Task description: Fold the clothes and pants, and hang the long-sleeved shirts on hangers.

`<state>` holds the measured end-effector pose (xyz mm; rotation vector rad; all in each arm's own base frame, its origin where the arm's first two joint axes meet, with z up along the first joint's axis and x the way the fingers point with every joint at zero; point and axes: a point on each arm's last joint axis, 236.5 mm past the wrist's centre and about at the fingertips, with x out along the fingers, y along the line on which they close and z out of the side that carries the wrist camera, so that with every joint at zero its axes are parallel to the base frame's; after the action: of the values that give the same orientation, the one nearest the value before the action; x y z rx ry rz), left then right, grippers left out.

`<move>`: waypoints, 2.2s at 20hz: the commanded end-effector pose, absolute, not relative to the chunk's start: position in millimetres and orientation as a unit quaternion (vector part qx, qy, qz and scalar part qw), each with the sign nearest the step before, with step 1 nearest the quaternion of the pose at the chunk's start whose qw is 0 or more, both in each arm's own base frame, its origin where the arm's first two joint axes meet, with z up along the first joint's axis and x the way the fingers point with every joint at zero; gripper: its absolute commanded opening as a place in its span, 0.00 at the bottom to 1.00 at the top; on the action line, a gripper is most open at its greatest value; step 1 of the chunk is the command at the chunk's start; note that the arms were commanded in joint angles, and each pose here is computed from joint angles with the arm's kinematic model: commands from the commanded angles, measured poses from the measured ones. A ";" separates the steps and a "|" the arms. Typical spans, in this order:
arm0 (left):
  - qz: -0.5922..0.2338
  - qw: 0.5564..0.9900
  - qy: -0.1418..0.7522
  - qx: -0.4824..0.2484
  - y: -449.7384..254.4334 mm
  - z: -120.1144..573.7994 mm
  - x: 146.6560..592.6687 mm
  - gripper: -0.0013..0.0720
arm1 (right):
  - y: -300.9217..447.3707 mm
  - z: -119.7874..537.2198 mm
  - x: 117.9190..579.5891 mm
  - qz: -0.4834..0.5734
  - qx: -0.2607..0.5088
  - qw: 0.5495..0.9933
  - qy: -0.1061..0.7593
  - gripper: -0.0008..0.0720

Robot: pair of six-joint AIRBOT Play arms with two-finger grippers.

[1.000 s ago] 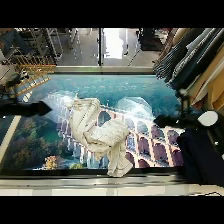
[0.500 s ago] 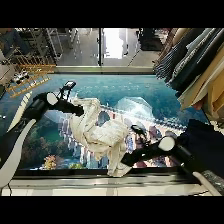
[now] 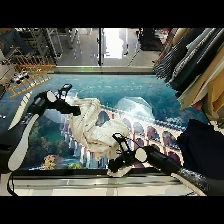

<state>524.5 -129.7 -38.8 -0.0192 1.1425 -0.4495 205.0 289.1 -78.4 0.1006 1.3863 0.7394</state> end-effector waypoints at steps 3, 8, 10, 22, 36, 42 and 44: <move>-0.213 0.817 0.534 -0.043 -140.2 -56.4 533.5 0.33 | 285.2 -71.7 231.5 0.294 0.021 0.734 0.612 0.40; -0.195 0.796 0.572 -0.036 -90.6 -45.6 512.2 0.04 | 235.1 -80.3 252.8 0.245 -0.077 0.747 0.613 0.06; -0.160 0.774 0.612 -0.005 -30.4 -30.6 483.9 0.04 | 169.0 -69.9 282.5 0.170 -0.152 0.750 0.620 0.06; 0.005 0.597 0.781 -0.185 114.0 -55.7 230.0 0.04 | 112.5 9.1 349.0 0.175 -0.119 0.788 0.579 0.06; 0.029 0.888 0.407 -0.211 171.4 120.5 401.5 0.93 | 12.0 50.1 419.2 0.023 0.096 0.870 0.483 0.87; -0.028 0.857 0.476 -0.195 145.0 5.8 471.9 0.93 | -19.7 -35.6 332.0 0.007 0.203 0.757 0.620 0.87; -0.048 0.845 0.495 -0.196 140.7 -17.2 492.5 0.94 | -16.8 -41.0 327.8 0.012 0.252 0.747 0.615 0.87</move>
<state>462.2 149.0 19.8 -0.4261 1.0059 -0.0550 349.1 -23.1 -26.3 0.3844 1.2892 -0.0034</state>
